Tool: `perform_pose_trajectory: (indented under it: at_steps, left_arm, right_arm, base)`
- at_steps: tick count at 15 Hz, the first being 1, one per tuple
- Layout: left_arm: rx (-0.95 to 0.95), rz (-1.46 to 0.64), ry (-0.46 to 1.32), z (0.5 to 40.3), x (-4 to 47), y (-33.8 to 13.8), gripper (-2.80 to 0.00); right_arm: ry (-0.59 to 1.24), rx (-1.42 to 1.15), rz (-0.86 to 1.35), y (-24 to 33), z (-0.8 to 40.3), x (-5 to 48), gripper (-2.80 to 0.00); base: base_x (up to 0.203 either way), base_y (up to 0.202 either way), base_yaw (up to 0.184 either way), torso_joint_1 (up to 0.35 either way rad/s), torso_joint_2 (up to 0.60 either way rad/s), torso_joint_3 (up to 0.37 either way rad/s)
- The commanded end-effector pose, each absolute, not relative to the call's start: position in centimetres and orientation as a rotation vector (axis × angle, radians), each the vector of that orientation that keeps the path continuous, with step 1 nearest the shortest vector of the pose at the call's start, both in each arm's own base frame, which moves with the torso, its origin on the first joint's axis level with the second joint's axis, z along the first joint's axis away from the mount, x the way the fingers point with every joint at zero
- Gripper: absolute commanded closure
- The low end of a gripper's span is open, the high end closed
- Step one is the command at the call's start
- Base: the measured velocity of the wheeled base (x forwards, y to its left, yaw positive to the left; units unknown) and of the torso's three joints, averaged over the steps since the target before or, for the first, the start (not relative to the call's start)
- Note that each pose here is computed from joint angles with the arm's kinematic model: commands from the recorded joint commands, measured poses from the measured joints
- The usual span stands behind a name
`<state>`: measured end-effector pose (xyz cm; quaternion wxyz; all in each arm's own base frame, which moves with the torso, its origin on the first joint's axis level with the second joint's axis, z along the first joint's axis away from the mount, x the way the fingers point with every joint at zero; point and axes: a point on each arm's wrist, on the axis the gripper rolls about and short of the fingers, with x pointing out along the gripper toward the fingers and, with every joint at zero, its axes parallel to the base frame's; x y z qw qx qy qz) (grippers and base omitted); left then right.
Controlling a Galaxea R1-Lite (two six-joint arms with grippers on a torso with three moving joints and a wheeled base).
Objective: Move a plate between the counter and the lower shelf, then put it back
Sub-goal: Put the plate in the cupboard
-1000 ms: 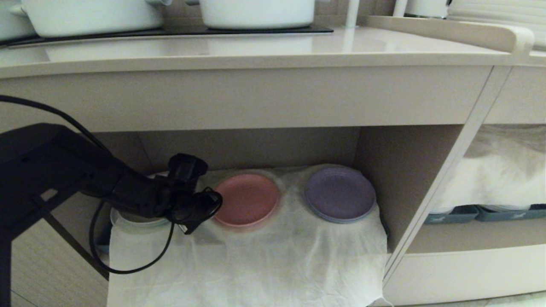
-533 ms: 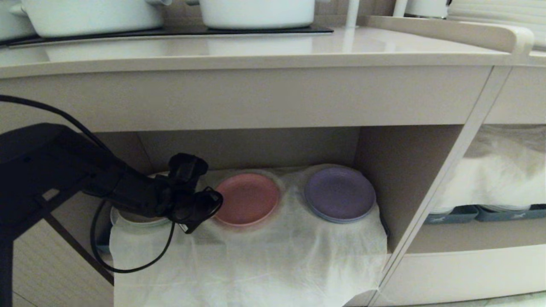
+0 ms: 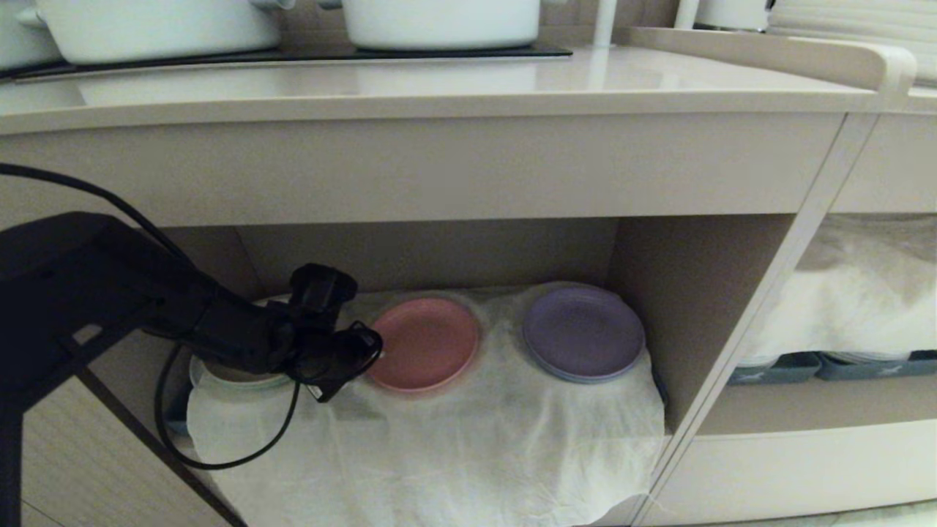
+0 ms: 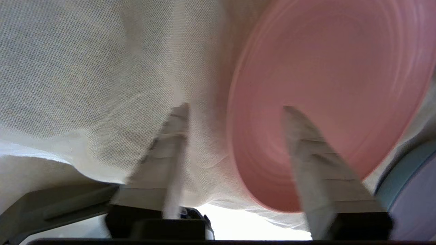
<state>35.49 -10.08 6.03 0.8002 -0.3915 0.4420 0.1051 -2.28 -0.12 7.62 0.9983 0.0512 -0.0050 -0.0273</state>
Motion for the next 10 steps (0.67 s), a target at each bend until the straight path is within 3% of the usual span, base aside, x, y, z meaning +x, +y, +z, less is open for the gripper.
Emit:
perform_pose_trajectory:
  at_steps: [1, 10]
  left_arm:
    - [-0.845, 0.227, 0.946, 6.1, 35.45, -10.07, -2.8]
    - [-0.843, 0.231, 0.927, 6.92, 34.96, -9.9, -2.8]
  right_arm:
    - [-0.009, 0.103, -0.055, -0.12, 7.63, -2.27, 0.0]
    - [-0.009, 0.103, -0.055, -0.12, 7.63, -2.27, 0.0]
  base:
    - [0.0, 0.0, 0.0, 0.0, 0.0, 0.0]
    - [0.0, 0.0, 0.0, 0.0, 0.0, 0.0]
